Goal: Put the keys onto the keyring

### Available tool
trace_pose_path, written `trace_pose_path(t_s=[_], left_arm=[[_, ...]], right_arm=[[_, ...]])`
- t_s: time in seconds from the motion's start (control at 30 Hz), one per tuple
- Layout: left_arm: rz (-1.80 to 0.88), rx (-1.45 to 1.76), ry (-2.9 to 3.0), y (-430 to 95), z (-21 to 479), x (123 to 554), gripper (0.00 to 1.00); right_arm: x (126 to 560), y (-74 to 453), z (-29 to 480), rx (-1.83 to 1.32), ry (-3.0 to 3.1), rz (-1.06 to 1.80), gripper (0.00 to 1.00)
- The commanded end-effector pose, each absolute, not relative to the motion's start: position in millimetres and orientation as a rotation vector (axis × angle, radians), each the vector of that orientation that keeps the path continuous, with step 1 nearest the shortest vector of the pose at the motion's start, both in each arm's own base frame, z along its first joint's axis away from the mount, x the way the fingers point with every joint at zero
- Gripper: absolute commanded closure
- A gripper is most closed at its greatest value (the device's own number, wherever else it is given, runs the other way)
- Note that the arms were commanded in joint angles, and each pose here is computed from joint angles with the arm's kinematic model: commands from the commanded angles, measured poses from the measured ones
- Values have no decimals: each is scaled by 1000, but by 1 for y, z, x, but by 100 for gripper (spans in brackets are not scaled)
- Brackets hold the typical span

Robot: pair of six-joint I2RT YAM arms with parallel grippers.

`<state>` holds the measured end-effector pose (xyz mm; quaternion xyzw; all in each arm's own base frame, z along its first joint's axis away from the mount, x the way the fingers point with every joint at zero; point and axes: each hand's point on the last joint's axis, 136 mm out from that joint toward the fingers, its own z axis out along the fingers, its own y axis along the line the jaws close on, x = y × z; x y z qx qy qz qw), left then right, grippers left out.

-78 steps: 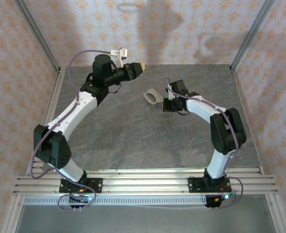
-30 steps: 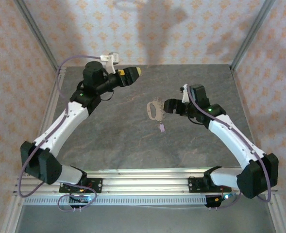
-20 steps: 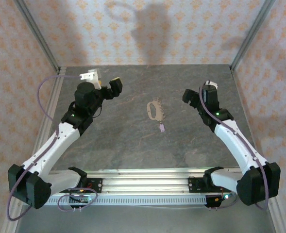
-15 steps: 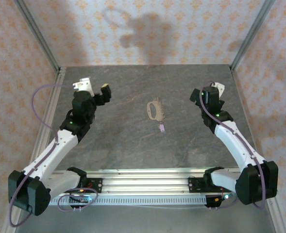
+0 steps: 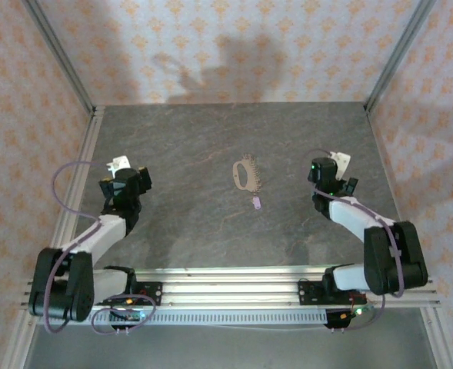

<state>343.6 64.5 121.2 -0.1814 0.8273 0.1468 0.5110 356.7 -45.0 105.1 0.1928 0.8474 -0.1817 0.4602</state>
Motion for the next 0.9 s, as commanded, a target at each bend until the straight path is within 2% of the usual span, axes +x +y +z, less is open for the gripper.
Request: trace_pose_path(t_s=[0.0,0.1,0.3,0.5,0.87], left_arm=[[332,-427,1876,67,136,360,0],[282,-406,1884,64,129,370,0],[216,-346,1889,54,112,374,0],[162,-232,1939,36,95,389,0],[164,-191,1969,29,93,392,0]], right_arm=[[369,-47,115,448,1987,-429,2],[375,-43,123,416,1885,-358,2],[375,-34,104,347,1772,-211,2],[395,-29,88,298,1955,-69,2],[394,-29,90,294,1946,-72,1]])
